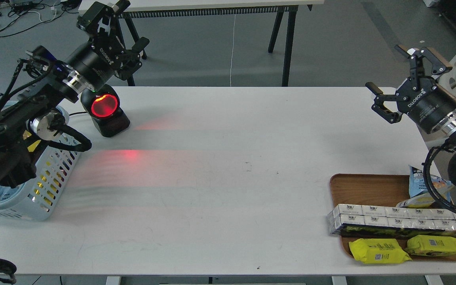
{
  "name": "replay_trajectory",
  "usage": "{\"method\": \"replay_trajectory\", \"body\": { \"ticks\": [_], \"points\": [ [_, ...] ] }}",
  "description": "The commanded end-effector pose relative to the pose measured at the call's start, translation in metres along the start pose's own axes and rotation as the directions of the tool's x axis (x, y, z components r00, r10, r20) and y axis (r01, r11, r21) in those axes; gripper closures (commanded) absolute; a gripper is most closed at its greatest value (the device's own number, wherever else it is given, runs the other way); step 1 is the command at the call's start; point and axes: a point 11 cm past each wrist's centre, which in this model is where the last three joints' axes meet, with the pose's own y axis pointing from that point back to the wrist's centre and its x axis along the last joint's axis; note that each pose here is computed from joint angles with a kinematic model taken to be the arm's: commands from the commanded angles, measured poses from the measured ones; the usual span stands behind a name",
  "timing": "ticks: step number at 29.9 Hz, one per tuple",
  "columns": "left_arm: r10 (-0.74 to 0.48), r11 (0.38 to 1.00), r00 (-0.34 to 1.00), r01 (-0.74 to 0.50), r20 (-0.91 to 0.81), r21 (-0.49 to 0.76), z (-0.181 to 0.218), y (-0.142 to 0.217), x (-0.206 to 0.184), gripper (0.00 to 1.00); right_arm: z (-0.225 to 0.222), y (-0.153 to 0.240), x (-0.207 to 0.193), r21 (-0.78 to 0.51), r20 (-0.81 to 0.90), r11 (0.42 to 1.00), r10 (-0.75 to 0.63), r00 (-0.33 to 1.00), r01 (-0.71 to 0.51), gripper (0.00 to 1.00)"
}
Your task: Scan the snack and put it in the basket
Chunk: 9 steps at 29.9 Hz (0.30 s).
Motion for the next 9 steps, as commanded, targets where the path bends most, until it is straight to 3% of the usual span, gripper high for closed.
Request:
{"method": "replay_trajectory", "body": {
  "ticks": [1, 9],
  "points": [
    [0.0, 1.0, 1.0, 0.0, 0.001, -0.001, 0.0005, -0.0003, 0.0001, 0.0, 0.006, 0.0019, -0.0002, -0.013, -0.001, 1.0, 0.0, 1.0, 0.0, 0.01],
    [0.0, 1.0, 1.0, 0.0, 0.001, -0.001, 0.0005, -0.0003, 0.0001, 0.0, 0.0026, -0.0017, -0.0029, 0.01, 0.011, 1.0, -0.006, 1.0, 0.006, 0.01]
  ]
}}
